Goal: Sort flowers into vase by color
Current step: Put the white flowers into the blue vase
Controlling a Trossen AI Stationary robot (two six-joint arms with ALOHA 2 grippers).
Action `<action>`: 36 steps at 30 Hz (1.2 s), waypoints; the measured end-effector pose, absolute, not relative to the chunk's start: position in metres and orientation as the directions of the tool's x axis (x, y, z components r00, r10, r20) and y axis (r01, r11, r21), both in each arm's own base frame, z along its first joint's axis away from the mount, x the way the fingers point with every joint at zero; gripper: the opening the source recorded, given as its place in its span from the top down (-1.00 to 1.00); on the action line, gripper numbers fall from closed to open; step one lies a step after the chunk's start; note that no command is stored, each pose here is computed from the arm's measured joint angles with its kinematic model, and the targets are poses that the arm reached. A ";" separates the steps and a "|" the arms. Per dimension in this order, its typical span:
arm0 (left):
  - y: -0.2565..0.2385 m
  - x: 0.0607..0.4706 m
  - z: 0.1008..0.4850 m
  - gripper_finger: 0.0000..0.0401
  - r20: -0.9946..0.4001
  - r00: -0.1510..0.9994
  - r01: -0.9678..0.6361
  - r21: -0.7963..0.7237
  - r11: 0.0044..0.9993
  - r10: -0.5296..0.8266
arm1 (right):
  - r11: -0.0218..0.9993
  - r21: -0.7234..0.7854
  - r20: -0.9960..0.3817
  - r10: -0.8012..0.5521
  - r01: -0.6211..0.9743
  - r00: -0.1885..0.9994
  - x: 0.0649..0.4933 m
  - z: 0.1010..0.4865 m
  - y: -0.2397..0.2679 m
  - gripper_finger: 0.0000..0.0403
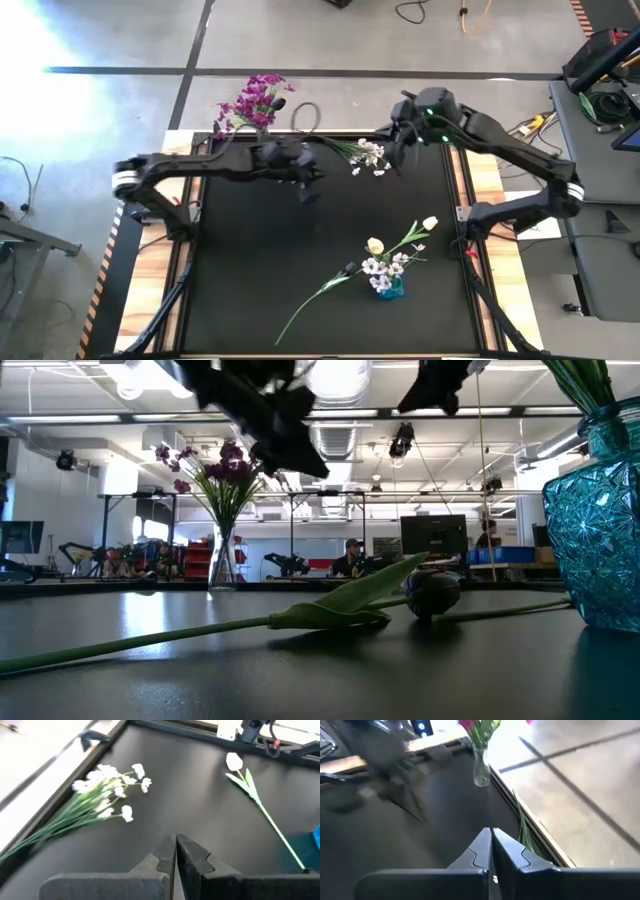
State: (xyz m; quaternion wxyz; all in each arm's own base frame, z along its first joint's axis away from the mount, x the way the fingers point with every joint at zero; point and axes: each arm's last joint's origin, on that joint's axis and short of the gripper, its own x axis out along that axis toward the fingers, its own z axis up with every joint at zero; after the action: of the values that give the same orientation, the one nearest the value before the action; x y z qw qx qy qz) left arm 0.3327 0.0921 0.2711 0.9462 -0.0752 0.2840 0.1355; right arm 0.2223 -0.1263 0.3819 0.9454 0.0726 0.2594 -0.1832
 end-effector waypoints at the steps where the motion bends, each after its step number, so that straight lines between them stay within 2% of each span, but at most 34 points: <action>1: 0.090 0.324 0.275 1.00 -0.545 0.807 -0.311 -0.066 0.948 0.227 | 0.919 0.053 -0.530 -0.306 0.390 0.791 0.225 0.378 -0.134 0.95; 6: 0.081 0.280 0.290 1.00 -0.486 0.835 -0.341 -0.090 0.936 0.258 | 0.895 0.111 -0.586 -0.292 0.431 0.756 0.227 0.359 -0.177 0.82; 12: 0.074 0.241 0.287 1.00 -0.472 0.838 -0.382 -0.147 0.912 0.275 | 0.864 0.137 -0.732 -0.241 0.484 0.638 0.226 0.314 -0.222 0.49; 16: 0.071 0.227 0.282 1.00 -0.471 0.837 -0.395 -0.168 0.903 0.278 | 0.883 0.178 -0.808 -0.121 0.434 0.577 0.235 0.276 -0.236 0.24; 23: 0.068 0.220 0.282 1.00 -0.461 0.843 -0.405 -0.201 0.892 0.279 | 0.895 0.197 -0.869 -0.029 0.401 0.493 0.249 0.225 -0.254 -0.08; 29: 0.068 0.219 0.282 1.00 -0.461 0.843 -0.404 -0.202 0.892 0.277 | 0.901 0.193 -0.888 -0.008 0.388 0.460 0.259 0.191 -0.266 -0.17; 36: 0.068 0.219 0.286 1.00 -0.465 0.842 -0.403 -0.202 0.893 0.275 | 0.903 0.159 -0.917 -0.015 0.400 0.398 0.265 0.159 -0.275 -0.07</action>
State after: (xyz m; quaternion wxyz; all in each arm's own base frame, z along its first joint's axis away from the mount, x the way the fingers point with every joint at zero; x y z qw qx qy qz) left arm 0.2194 0.0681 0.2860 0.9482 -0.1474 0.2171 0.1788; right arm 0.2651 -0.2749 0.1591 0.8164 0.1802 0.5338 -0.1269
